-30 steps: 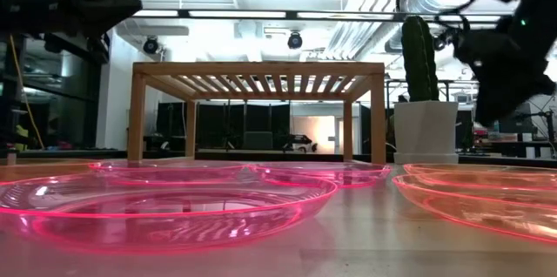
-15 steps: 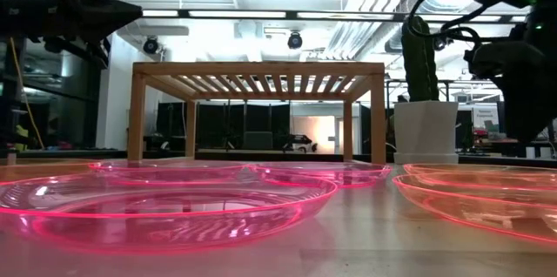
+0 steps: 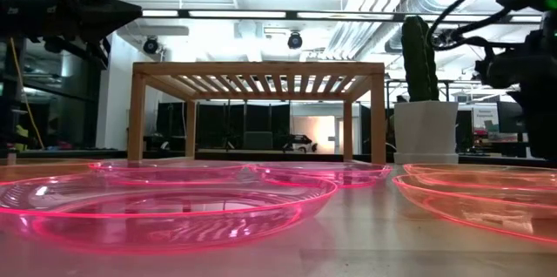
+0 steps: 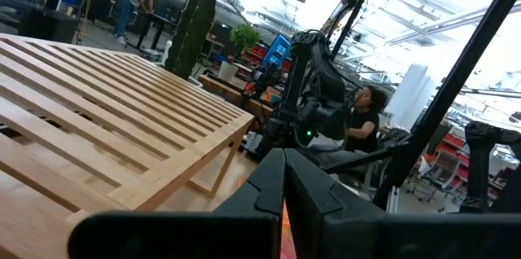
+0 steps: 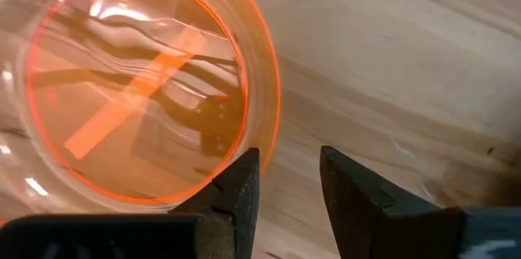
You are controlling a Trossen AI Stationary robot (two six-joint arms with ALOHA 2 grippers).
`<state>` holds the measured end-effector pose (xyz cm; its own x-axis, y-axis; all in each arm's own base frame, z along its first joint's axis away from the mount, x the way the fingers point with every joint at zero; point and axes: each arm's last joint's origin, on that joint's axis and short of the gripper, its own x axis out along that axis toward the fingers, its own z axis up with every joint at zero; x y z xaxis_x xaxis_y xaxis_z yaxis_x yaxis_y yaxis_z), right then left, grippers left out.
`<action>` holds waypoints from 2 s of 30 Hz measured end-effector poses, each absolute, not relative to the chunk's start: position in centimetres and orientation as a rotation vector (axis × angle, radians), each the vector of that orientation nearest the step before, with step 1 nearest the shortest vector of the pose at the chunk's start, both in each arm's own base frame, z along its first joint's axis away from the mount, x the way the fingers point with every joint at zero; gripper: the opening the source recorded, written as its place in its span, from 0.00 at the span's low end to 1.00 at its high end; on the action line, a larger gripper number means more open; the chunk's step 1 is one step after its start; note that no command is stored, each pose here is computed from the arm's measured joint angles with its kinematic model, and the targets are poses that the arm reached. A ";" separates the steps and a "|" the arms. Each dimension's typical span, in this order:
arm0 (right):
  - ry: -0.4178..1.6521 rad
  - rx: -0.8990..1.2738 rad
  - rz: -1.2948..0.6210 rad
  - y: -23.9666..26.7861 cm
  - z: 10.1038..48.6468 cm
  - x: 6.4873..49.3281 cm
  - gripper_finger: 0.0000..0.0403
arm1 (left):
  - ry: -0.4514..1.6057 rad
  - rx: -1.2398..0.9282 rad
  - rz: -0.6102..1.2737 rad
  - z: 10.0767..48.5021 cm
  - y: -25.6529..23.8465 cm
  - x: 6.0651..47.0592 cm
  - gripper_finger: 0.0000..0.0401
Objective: Place and stack plates onto a shelf
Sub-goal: Put the orange plate on the shelf
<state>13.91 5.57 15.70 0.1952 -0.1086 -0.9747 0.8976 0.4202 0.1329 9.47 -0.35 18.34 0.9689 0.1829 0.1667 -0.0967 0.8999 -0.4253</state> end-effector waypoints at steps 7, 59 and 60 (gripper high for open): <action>1.143 0.870 -0.870 5.8 15.1 14.5 0.28 | -0.203 -0.427 0.130 18.3 -0.4 9.5 0.00; 1.182 0.849 -0.906 6.3 13.2 15.8 0.28 | -0.199 -0.422 0.105 18.4 -0.5 9.5 0.00; 1.184 0.852 -0.904 6.3 13.3 15.8 0.28 | -0.199 -0.422 0.105 18.4 -0.5 9.5 0.00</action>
